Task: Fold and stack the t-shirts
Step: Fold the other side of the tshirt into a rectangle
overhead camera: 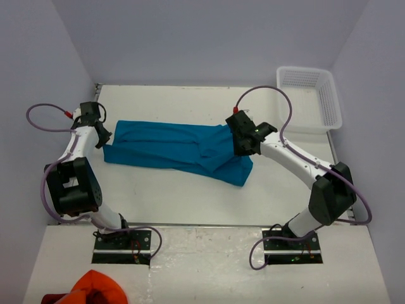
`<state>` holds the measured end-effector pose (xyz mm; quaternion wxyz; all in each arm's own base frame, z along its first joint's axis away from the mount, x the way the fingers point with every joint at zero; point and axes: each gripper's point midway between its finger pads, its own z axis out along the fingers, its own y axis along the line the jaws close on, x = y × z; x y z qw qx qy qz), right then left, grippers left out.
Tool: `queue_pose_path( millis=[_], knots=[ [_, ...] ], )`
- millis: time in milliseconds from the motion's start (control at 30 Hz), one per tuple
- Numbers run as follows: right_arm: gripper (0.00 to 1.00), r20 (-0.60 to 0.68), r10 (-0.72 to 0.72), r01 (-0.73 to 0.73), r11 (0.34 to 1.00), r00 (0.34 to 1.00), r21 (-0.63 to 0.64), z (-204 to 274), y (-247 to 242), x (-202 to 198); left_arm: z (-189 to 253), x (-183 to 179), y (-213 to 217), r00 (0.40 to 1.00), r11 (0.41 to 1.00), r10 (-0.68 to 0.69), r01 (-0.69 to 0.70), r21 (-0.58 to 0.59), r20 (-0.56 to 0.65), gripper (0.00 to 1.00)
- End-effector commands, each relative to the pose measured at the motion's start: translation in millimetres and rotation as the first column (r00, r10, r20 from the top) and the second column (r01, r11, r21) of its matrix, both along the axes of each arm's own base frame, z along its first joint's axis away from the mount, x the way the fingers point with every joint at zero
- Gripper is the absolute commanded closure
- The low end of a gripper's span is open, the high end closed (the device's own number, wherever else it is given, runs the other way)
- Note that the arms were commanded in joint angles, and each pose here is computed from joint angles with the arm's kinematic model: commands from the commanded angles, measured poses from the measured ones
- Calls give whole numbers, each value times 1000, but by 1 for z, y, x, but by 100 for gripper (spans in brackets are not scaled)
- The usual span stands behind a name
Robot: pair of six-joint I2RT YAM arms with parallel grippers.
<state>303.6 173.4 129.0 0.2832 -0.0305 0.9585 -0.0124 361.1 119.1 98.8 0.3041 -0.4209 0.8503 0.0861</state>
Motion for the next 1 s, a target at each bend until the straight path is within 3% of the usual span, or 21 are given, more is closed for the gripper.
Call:
queue_pose_path(
  millis=[0, 967],
  knots=[
    [100, 14, 45, -45, 999, 999, 26, 9, 7, 17, 12, 21, 4, 999, 999, -7, 6, 36, 35, 100],
    [100, -19, 62, -61, 996, 998, 69, 13, 19, 97, -3, 68, 1, 1000, 999, 7, -7, 44, -1, 100]
  ],
)
